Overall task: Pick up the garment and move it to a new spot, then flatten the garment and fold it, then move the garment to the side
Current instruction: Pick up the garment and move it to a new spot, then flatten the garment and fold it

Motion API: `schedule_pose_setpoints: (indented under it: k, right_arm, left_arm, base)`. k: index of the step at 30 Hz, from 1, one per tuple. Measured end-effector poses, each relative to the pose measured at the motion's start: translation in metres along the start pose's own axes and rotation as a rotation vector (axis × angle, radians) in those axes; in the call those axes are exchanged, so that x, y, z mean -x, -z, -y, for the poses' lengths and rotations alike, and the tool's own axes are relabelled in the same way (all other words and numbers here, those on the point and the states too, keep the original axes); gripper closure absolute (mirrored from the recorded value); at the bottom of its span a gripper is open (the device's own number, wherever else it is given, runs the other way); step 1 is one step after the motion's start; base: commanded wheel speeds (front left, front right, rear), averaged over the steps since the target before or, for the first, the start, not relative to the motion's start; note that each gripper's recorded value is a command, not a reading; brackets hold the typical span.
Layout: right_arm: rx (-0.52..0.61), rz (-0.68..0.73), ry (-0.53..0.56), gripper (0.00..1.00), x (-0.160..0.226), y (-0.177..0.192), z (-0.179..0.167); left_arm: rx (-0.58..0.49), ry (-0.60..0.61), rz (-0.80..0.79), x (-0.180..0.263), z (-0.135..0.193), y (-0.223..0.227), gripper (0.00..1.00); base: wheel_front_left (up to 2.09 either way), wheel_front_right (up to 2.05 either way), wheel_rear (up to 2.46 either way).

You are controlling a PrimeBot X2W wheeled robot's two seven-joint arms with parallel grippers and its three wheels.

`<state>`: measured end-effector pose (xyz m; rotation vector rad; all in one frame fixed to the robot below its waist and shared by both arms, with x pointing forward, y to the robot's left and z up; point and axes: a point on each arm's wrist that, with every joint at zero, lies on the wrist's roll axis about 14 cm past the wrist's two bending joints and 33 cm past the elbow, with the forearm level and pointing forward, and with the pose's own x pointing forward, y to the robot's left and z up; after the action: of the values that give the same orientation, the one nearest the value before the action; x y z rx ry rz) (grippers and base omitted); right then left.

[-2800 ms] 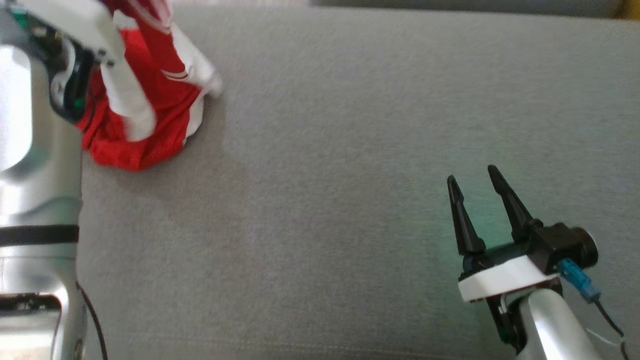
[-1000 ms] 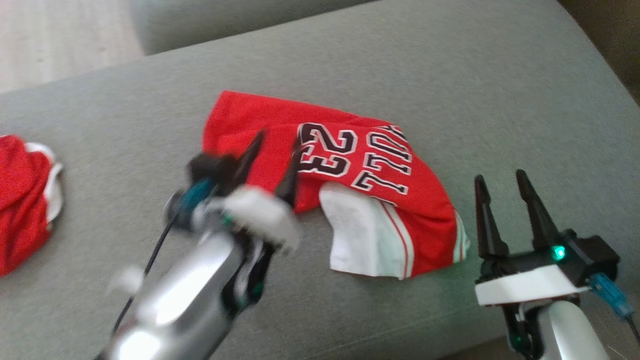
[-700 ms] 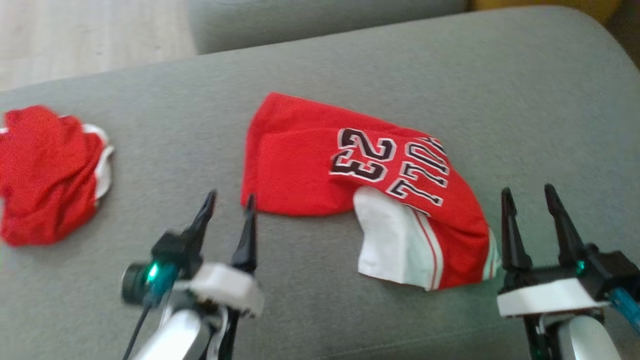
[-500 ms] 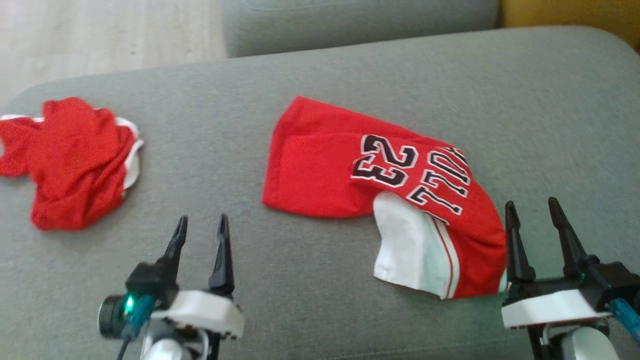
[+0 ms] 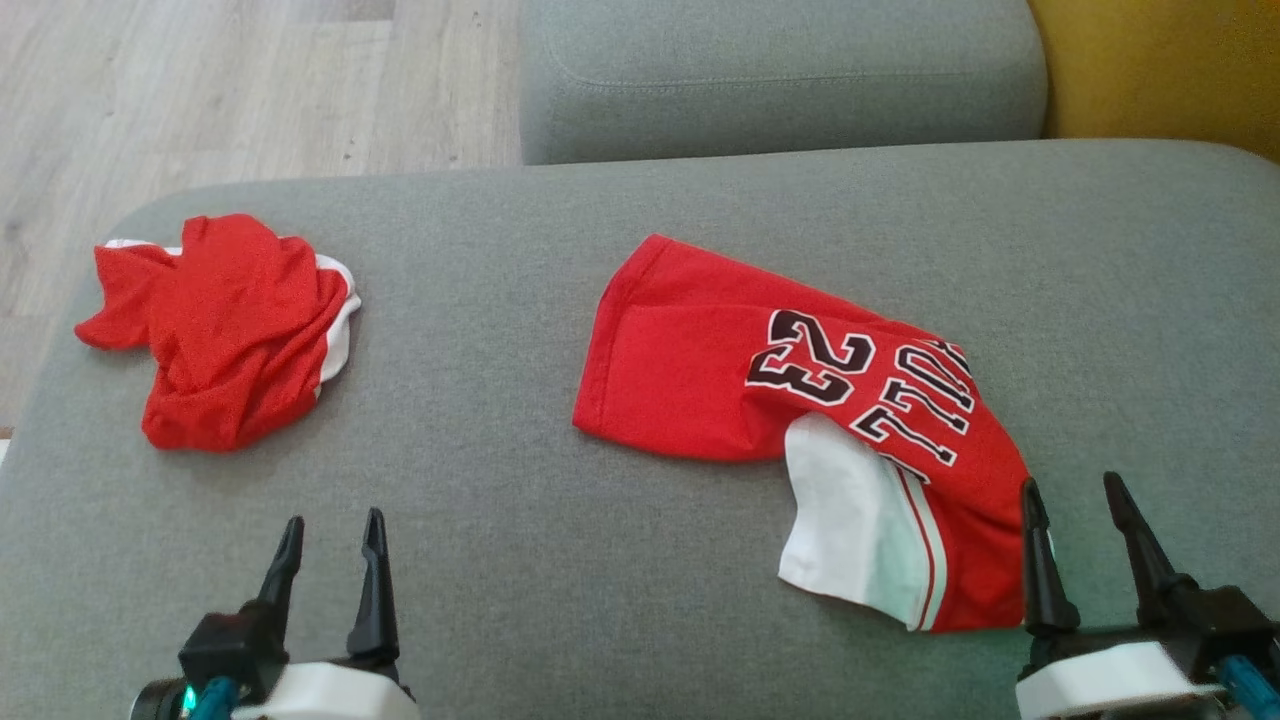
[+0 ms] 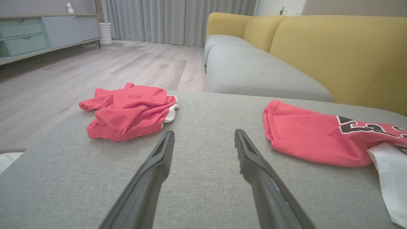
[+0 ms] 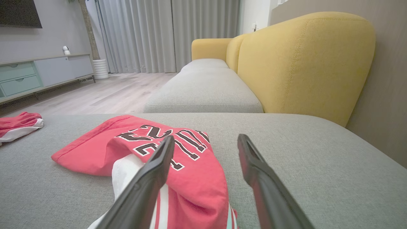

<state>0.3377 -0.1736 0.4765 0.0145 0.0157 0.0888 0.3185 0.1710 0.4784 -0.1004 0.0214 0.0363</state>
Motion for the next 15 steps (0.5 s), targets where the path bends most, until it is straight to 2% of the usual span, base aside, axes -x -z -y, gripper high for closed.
schedule_pose_setpoints:
  k: [15]
  right_arm:
    - [-0.016, -0.026, 0.005, 0.00, 0.0043, 0.0085, -0.0001]
  left_arm:
    - [-0.006, 0.029, 0.003, -0.0035, -0.0013, 0.0011, 0.00]
  base:
    - [0.00, 0.00, 0.00]
